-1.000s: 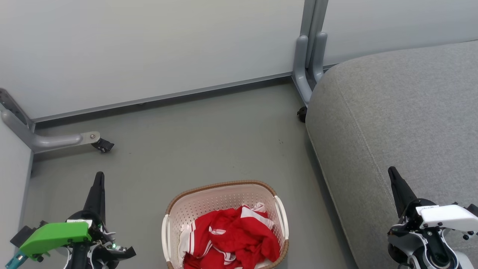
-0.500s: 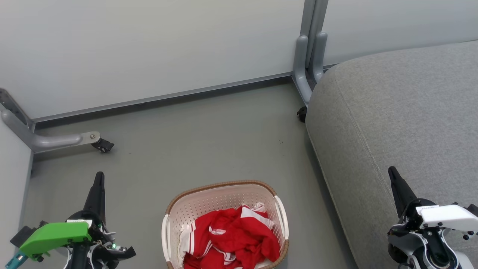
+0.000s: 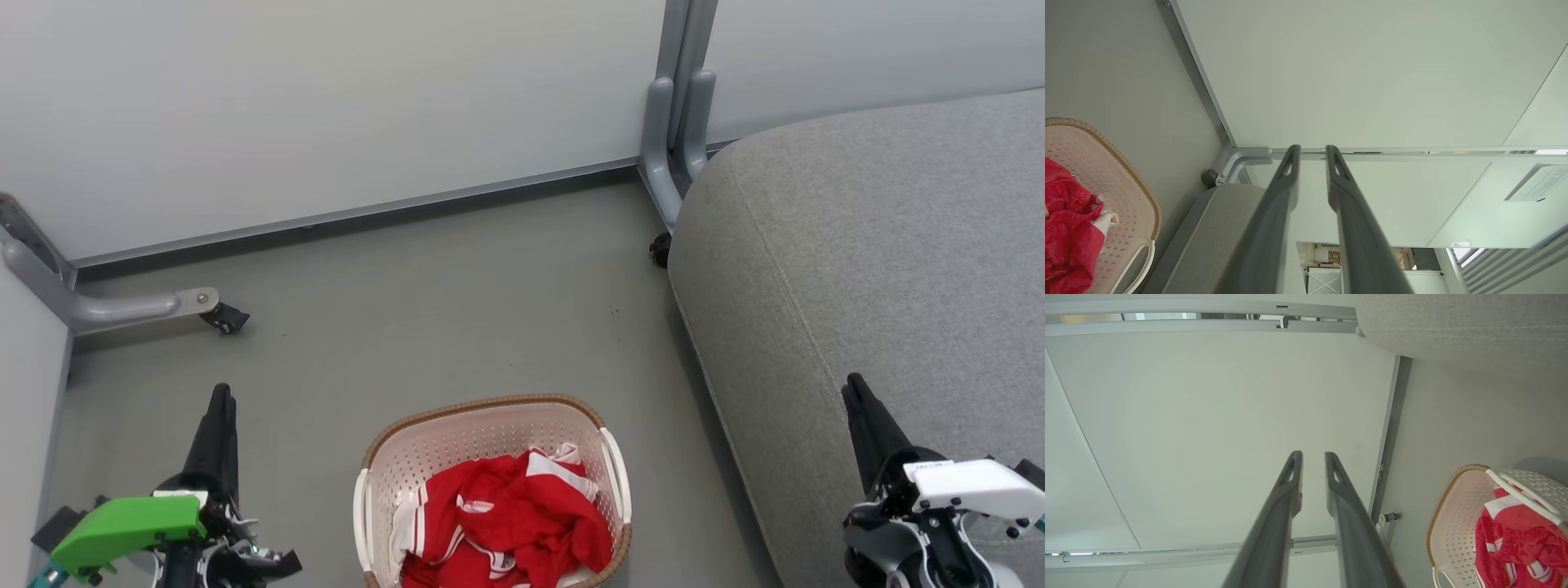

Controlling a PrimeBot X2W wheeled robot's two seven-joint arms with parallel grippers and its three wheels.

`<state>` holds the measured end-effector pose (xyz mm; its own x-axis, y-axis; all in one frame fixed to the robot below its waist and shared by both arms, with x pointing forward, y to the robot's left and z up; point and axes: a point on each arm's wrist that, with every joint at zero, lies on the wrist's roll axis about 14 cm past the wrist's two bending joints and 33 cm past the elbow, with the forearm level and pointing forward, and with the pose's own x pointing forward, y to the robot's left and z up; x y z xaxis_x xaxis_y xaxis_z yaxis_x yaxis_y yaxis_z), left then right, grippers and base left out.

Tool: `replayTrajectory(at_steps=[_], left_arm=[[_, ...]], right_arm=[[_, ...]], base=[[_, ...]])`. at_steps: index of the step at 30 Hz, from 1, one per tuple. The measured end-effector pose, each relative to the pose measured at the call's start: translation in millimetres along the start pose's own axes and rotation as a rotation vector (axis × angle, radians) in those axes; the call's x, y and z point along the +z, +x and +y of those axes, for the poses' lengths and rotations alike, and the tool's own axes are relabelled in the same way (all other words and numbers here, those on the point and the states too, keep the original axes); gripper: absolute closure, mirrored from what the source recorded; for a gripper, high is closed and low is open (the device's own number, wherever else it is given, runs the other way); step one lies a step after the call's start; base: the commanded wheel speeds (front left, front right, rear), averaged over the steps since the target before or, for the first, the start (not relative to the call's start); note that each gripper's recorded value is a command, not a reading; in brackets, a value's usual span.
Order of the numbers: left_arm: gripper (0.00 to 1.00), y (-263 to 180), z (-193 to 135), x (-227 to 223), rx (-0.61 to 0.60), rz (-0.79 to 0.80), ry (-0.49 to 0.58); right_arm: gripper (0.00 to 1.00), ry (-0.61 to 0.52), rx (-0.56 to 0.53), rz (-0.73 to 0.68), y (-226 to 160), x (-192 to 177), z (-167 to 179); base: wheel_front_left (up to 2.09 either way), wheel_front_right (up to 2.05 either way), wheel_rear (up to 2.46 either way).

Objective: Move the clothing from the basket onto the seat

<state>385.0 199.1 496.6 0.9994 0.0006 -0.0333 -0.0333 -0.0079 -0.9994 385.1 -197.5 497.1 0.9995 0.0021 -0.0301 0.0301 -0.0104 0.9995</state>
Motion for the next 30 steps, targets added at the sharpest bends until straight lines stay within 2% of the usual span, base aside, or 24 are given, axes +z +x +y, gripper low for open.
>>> replayTrajectory(at_steps=[5, 13, 19, 30], left_arm=[[0.0, -10.3, 23.1, -2.1, 0.067, -0.003, -0.009], [0.0, -8.9, 15.4, -0.5, 0.045, -0.026, 0.034], [0.0, -8.0, 9.3, -0.1, 0.029, -0.038, 0.109], [0.0, -6.0, -3.5, -5.0, 0.0, -0.04, 0.294]], right_arm=[[0.0, 0.014, -0.066, -0.004, -9.8, -3.4, -22.6], [0.0, -0.017, -0.051, -0.017, -8.4, -5.3, -17.6], [0.0, -0.081, -0.04, -0.026, -8.2, -5.4, -13.4], [0.0, -0.276, -0.002, -0.018, -5.1, -12.2, -0.9]], base=[[0.0, 0.0, 0.0], [0.0, 0.0, 0.0], [0.0, 0.0, 0.0], [0.0, 0.0, 0.0]])
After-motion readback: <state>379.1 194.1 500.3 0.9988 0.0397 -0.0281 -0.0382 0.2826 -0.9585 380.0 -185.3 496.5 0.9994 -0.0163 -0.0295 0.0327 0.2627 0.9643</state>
